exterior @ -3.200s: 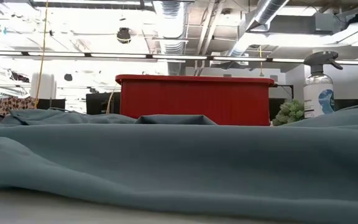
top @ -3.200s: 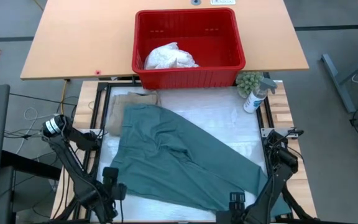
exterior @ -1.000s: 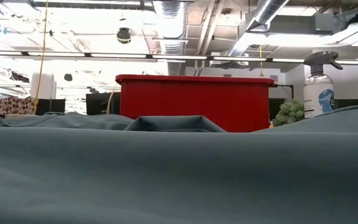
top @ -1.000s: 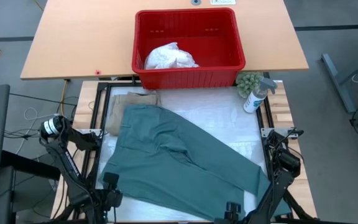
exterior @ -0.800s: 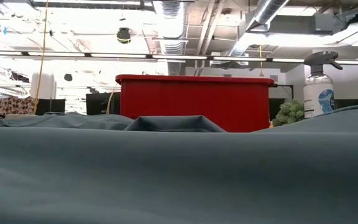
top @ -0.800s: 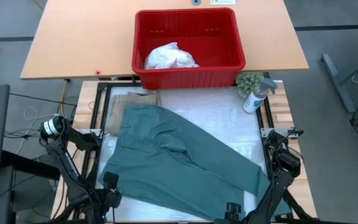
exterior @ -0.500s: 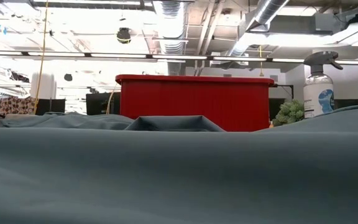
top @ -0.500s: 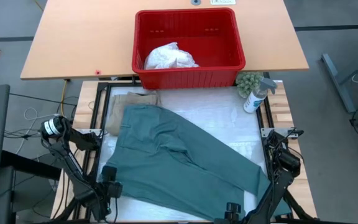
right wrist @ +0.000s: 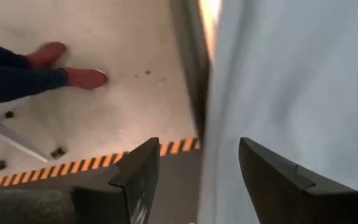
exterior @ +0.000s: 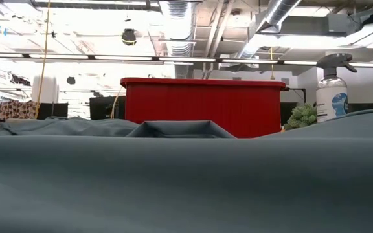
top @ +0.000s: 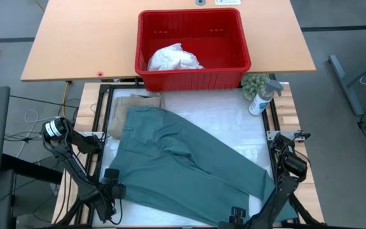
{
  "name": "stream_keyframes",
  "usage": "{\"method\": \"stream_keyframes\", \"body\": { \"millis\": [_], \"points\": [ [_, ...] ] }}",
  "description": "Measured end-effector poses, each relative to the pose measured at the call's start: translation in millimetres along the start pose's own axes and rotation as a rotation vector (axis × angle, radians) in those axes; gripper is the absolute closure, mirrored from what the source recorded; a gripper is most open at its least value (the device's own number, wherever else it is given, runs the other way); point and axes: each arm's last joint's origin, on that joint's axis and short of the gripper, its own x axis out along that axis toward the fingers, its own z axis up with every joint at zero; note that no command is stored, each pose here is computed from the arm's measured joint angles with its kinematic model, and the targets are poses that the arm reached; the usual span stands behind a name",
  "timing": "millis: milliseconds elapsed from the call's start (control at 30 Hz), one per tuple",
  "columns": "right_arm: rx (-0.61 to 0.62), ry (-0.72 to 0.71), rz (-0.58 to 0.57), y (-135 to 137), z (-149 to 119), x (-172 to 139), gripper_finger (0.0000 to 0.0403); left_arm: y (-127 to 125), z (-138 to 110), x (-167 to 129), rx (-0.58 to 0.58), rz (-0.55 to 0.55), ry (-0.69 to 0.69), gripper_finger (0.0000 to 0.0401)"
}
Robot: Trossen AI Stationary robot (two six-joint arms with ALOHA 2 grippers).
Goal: Fold Laundry from Bin
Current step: Fold the blue pants in the red bin
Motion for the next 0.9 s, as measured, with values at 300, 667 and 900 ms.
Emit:
{"method": "stream_keyframes", "body": {
  "millis": [300,667,900],
  "points": [
    [0.049,0.128,-0.066,-16,-12,25,0.0174,0,0,1,-0.002,0.009,-0.007,0.0395],
    [0.02,0.143,0.004,-5,1,-1,0.0378,-2,1,-9,-0.105,-0.002,0.096,0.0399],
    [0.006,0.159,0.05,6,7,-40,0.0383,-14,13,-44,-0.124,-0.045,0.071,0.04]
  ]
}}
